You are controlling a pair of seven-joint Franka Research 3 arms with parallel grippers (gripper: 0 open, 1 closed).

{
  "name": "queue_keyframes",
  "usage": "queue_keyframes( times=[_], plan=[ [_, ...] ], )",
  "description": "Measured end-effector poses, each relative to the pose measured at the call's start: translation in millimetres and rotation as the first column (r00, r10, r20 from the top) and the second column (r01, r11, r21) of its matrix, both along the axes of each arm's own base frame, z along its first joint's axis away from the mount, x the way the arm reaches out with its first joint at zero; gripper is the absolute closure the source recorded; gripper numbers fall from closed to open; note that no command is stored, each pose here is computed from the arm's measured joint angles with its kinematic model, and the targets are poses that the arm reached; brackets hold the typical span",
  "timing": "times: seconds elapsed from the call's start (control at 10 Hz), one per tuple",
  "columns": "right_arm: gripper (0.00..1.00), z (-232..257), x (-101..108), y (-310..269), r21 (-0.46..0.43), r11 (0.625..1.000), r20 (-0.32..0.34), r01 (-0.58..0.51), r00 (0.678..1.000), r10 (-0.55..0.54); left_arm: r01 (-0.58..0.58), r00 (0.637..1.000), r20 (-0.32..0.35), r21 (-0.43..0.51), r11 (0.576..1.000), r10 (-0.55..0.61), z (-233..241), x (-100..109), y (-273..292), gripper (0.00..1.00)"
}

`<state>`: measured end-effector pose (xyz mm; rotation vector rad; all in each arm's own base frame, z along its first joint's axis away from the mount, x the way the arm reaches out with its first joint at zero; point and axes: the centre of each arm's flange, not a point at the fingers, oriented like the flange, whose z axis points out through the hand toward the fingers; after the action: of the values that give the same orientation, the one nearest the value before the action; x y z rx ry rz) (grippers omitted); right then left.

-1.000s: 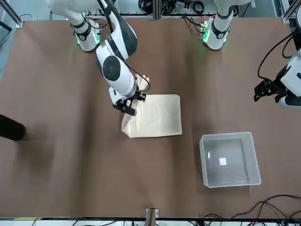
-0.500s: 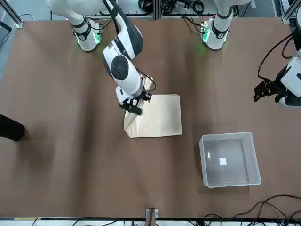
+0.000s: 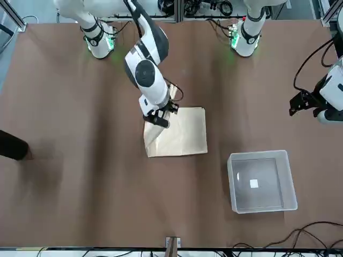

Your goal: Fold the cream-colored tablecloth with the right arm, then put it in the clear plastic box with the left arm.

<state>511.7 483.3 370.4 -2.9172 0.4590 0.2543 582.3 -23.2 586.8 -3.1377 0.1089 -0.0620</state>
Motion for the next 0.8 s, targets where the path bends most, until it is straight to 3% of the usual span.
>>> queue_keyframes(
  times=[0.8],
  plan=[
    [1.0,-6.1,-6.5,15.3,0.006,1.0,0.007,-0.017,1.0,0.017,0.001,1.0,-0.004,0.0,1.0,-0.001,-2.4,1.0,-0.5,0.0]
  ],
)
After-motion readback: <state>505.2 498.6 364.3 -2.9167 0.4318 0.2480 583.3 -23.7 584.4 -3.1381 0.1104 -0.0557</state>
